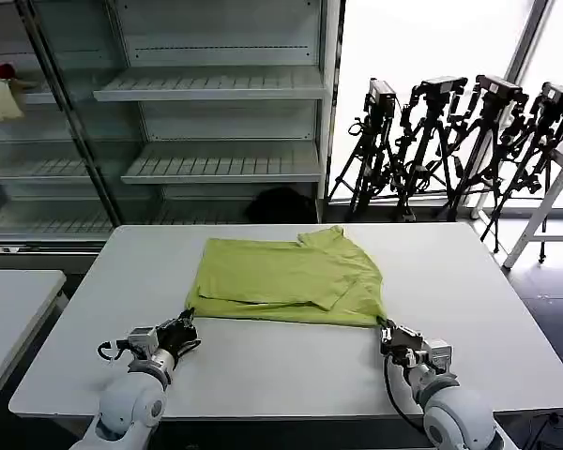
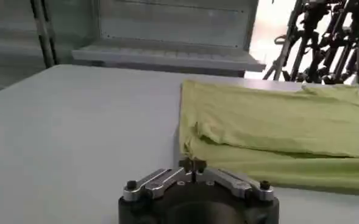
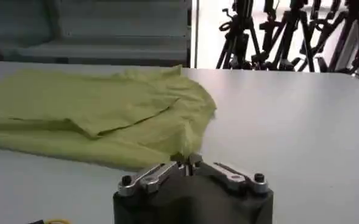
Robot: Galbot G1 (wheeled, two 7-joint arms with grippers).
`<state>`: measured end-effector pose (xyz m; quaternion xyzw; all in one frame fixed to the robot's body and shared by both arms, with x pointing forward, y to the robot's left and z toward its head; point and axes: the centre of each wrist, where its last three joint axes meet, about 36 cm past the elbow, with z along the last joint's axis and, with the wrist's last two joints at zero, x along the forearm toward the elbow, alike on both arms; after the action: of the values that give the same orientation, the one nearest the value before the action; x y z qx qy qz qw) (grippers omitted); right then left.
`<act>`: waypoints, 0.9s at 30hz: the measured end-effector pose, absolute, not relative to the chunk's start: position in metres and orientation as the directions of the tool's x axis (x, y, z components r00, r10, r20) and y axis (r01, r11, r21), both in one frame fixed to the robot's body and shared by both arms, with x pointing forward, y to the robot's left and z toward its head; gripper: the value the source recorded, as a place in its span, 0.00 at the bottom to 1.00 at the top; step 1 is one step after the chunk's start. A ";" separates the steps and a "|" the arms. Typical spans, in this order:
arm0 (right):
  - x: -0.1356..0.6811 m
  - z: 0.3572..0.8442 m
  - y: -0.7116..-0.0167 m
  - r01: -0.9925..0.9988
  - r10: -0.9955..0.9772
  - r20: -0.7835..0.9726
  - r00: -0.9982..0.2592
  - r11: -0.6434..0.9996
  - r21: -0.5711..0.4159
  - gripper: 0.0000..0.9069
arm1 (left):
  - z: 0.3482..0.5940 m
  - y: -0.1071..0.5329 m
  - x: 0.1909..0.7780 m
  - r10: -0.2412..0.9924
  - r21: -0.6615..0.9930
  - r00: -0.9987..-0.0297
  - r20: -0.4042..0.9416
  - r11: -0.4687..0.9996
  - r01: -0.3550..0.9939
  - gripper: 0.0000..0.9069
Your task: Fold and organize the clothes.
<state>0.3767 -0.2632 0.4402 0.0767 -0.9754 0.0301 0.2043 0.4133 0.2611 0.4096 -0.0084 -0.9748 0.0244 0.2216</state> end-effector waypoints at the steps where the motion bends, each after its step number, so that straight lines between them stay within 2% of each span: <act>1: 0.376 0.441 -0.264 -0.163 -0.138 0.401 -0.906 0.986 -0.030 0.00 | 0.410 0.261 0.413 0.025 -0.048 -0.902 0.431 0.999 0.005 0.00; 13: 0.350 0.460 -0.266 -0.215 -0.164 0.429 -0.888 0.974 -0.073 0.00 | 0.425 0.267 0.393 -0.018 -0.002 -0.902 0.431 1.000 -0.021 0.00; 27: 0.286 0.470 -0.252 -0.273 -0.191 0.498 -0.846 0.957 -0.098 0.00 | 0.452 0.253 0.305 -0.148 0.065 -0.876 0.459 0.989 -0.133 0.00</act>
<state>0.2864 -0.2524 0.4705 0.1212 -0.9572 0.0827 0.2495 0.3051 0.2531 0.4517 0.0726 -0.9684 -0.0157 0.2381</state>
